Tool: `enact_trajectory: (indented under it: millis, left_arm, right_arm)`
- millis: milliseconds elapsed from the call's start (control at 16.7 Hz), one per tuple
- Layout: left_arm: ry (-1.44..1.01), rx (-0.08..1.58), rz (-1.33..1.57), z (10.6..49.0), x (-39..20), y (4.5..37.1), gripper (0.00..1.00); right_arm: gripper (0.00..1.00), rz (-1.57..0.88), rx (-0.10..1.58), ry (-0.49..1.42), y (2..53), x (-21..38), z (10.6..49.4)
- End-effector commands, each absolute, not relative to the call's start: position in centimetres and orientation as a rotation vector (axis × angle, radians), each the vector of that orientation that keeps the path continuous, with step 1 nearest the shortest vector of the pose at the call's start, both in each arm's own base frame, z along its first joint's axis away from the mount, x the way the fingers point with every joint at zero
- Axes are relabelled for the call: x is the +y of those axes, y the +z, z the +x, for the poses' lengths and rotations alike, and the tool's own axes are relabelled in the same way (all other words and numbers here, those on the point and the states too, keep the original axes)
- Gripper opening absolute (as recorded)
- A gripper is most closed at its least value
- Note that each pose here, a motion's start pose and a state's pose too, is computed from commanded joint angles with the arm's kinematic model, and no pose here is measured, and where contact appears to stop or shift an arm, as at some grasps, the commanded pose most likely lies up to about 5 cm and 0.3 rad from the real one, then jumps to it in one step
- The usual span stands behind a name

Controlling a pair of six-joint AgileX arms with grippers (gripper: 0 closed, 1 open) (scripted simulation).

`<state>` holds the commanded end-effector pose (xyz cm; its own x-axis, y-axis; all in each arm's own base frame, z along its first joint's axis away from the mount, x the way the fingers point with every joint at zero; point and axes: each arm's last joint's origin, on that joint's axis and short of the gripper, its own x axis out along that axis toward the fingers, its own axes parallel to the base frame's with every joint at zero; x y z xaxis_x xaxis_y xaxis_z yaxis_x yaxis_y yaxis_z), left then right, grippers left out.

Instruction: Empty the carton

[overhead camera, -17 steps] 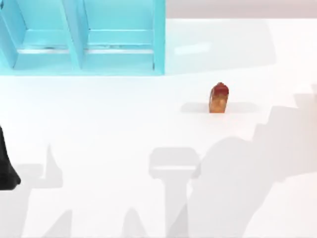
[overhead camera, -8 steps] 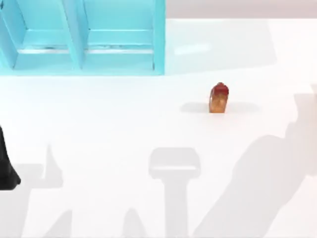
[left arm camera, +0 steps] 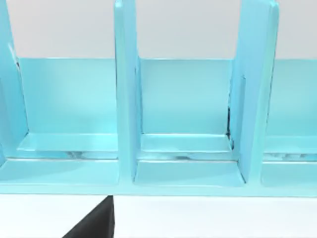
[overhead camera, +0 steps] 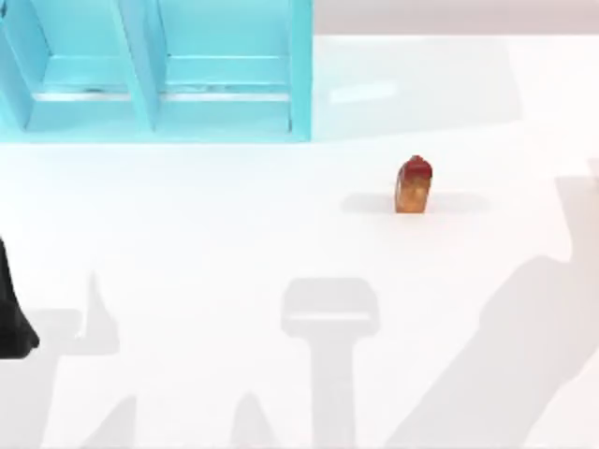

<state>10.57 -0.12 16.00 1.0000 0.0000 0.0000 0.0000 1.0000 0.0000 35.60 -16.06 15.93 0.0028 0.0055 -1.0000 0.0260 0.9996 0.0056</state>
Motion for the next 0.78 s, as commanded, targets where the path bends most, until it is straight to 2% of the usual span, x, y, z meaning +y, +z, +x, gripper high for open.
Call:
enact_trajectory:
  millis: [780]
  left_arm:
    - [0.0, 0.0, 0.0, 10.57, -0.12, 16.0, 1.0]
  right_arm:
    - [0.02, 0.025, 1.568, -0.016, 15.93, -16.06, 35.6]
